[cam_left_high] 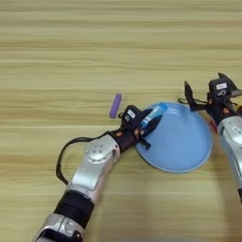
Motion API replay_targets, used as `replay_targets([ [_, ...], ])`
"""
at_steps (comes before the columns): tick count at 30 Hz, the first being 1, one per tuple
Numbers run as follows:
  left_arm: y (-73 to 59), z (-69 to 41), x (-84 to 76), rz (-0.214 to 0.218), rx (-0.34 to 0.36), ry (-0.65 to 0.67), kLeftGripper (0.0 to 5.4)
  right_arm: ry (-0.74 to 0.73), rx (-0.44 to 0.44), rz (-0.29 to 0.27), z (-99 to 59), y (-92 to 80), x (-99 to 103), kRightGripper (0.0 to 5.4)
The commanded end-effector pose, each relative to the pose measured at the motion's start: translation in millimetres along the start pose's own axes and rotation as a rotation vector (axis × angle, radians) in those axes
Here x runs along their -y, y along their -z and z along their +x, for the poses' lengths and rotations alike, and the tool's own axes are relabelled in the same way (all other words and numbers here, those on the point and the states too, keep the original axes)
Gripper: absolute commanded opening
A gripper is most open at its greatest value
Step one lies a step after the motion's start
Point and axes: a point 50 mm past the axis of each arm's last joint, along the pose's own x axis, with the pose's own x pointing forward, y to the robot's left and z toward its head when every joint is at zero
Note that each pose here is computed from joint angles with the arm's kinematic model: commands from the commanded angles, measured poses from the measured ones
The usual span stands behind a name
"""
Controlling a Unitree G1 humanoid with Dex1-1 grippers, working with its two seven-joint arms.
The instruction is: Move the objects on the table
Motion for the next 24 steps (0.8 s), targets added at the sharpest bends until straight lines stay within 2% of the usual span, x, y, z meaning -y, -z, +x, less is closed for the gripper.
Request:
replay_targets([
  [1,3.2,2.6,-0.3,0.015,-0.041,0.000,1.72,0.002,0.013,0.000,3.3,-3.2,0,5.40],
  [19,4.2,3.2,-8.4,0.016,-0.047,-0.034,3.30,-0.045,0.011,-0.020,1.0,-4.4,-8,5.40],
  [24,0.1,3.2,-15.5,0.011,-0.019,-0.073,3.80,-0.057,0.013,-0.024,0.0,-5.9,-10,5.40],
])
